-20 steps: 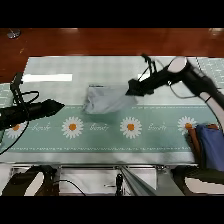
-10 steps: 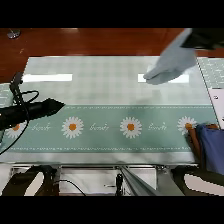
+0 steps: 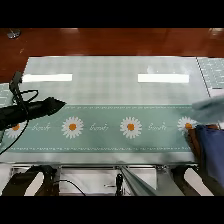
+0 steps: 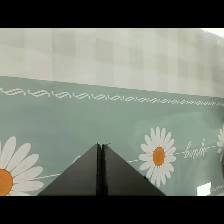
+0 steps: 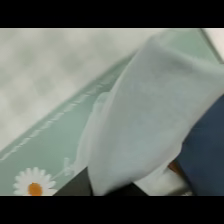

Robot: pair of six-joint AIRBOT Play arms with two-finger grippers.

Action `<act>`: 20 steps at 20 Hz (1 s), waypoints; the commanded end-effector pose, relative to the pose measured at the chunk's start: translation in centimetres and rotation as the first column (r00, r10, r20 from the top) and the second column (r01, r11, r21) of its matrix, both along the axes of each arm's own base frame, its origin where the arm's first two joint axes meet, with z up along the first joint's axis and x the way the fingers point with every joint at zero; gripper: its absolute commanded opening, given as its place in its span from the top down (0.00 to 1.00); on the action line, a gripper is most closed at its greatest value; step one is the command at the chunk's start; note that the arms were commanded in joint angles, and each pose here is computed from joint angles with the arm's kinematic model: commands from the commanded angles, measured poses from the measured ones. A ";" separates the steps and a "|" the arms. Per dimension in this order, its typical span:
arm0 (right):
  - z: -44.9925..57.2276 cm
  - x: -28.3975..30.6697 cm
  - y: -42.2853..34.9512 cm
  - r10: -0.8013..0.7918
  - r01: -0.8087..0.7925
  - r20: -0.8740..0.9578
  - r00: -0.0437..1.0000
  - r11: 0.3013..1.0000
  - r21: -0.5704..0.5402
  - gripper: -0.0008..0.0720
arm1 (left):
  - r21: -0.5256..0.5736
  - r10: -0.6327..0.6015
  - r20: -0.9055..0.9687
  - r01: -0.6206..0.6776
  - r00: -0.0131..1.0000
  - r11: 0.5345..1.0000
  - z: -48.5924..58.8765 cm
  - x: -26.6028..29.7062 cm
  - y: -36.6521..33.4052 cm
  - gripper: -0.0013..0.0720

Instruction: Fold the shirts.

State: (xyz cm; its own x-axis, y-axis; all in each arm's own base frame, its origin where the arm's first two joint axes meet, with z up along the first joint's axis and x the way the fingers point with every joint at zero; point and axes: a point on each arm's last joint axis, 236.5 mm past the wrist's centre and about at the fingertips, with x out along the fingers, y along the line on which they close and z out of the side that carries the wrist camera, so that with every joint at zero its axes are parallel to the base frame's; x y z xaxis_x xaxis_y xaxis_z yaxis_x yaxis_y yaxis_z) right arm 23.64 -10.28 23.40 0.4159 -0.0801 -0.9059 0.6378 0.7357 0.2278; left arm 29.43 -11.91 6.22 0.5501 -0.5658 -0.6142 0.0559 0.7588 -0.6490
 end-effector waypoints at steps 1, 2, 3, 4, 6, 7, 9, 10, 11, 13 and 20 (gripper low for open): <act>-3.6 -7.9 -2.7 -0.214 0.208 -0.109 0.971 0.976 -0.070 0.95 | -0.003 0.000 0.000 0.000 1.000 1.000 0.0 0.0 0.0 0.95; -4.5 -10.0 -3.3 -0.274 0.262 -0.139 0.951 0.960 -0.102 0.95 | -0.003 0.000 0.000 0.000 1.000 1.000 0.0 0.0 0.0 0.95; -5.2 -12.1 -3.9 -0.332 0.311 -0.167 0.929 0.940 -0.141 0.95 | -0.002 0.001 0.001 -0.001 1.000 1.000 0.0 0.0 0.0 0.95; -5.7 -14.4 -4.6 -0.394 0.361 -0.193 0.899 0.914 -0.183 0.95 | -0.002 0.000 0.001 0.000 1.000 1.000 0.0 0.0 0.0 0.95; -6.4 -18.6 -5.5 -0.522 0.461 -0.239 0.819 0.846 -0.269 0.78 | -0.002 0.003 0.003 -0.003 1.000 1.000 0.1 0.1 0.0 0.95; -6.9 -19.9 -5.6 -0.566 0.498 -0.253 0.785 0.819 -0.285 0.57 | -0.002 0.003 0.003 -0.003 1.000 1.000 0.1 0.1 0.0 0.95; -7.8 -20.1 -5.5 -0.573 0.510 -0.256 0.778 0.815 -0.275 0.19 | -0.002 0.010 0.009 -0.010 1.000 1.000 0.1 0.3 0.1 0.95; -7.7 -18.9 -5.9 -0.547 0.488 -0.228 0.805 0.831 -0.268 0.15 | 0.000 0.017 0.015 -0.017 1.000 1.000 0.2 0.4 0.2 0.95; -7.5 -17.3 -6.4 -0.496 0.444 -0.195 0.846 0.858 -0.257 0.15 | 0.001 0.028 0.025 -0.028 0.999 1.000 0.3 0.7 0.4 0.95; -6.2 -12.4 -7.2 -0.390 0.370 -0.066 0.918 0.906 -0.203 0.17 | -0.022 0.046 0.066 -0.045 0.997 0.999 1.5 1.8 0.4 0.95; 4.0 11.2 3.1 0.183 -0.253 0.578 0.796 0.967 0.042 0.95 | -0.013 -0.184 0.343 0.201 0.921 0.980 18.4 9.0 -5.0 0.96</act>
State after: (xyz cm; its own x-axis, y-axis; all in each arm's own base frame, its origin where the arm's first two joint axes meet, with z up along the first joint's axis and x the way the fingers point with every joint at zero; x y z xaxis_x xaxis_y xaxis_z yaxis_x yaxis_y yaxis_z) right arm 27.06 -12.78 22.33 0.6913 -0.0593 -0.7201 0.5244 0.7269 0.4435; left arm 36.38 -13.97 18.00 0.6279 -0.6358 -0.4490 0.2654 0.7172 -0.6444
